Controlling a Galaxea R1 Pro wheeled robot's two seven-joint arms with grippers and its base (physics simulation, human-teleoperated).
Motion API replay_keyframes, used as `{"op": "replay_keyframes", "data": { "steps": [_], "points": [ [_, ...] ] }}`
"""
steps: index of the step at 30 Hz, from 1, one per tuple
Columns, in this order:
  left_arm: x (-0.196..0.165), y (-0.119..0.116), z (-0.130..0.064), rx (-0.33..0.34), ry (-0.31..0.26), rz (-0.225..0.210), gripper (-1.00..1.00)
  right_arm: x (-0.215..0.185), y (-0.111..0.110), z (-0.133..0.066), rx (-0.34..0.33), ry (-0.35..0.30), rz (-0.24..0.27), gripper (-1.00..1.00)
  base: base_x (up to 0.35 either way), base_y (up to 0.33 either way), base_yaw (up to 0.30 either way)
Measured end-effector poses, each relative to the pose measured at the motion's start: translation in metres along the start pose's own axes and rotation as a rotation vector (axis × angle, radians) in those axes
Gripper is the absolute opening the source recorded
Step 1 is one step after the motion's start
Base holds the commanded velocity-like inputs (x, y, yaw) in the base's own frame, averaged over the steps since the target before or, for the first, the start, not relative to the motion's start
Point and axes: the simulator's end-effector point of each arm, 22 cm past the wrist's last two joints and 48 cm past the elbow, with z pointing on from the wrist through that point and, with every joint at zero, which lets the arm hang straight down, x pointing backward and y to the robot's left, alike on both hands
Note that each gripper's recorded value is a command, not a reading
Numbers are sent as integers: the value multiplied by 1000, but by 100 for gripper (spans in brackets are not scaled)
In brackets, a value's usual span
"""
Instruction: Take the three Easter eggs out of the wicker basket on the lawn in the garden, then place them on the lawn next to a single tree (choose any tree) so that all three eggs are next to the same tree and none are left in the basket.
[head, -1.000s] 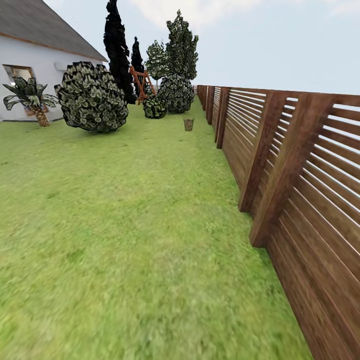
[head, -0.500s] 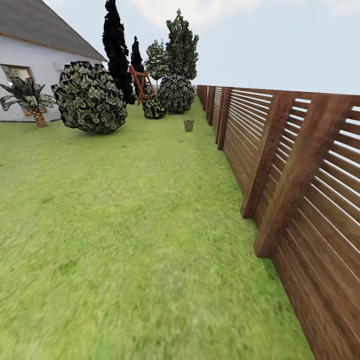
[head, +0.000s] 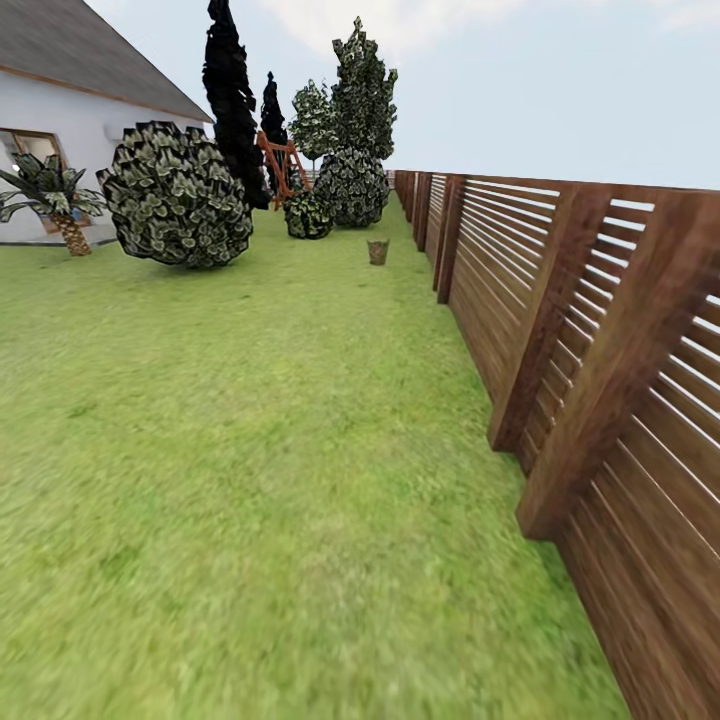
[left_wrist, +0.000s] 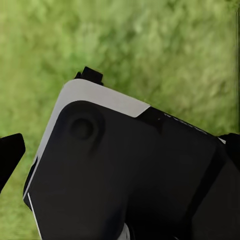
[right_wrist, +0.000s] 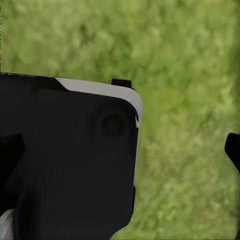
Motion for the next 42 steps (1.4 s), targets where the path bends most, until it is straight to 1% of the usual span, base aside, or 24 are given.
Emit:
{"op": "replay_keyframes", "data": {
  "steps": [42],
  "points": [
    [-1,0,0,-2,-2,1,100,0,0,0,0,0,0,100,333,0,0]
  ]
}}
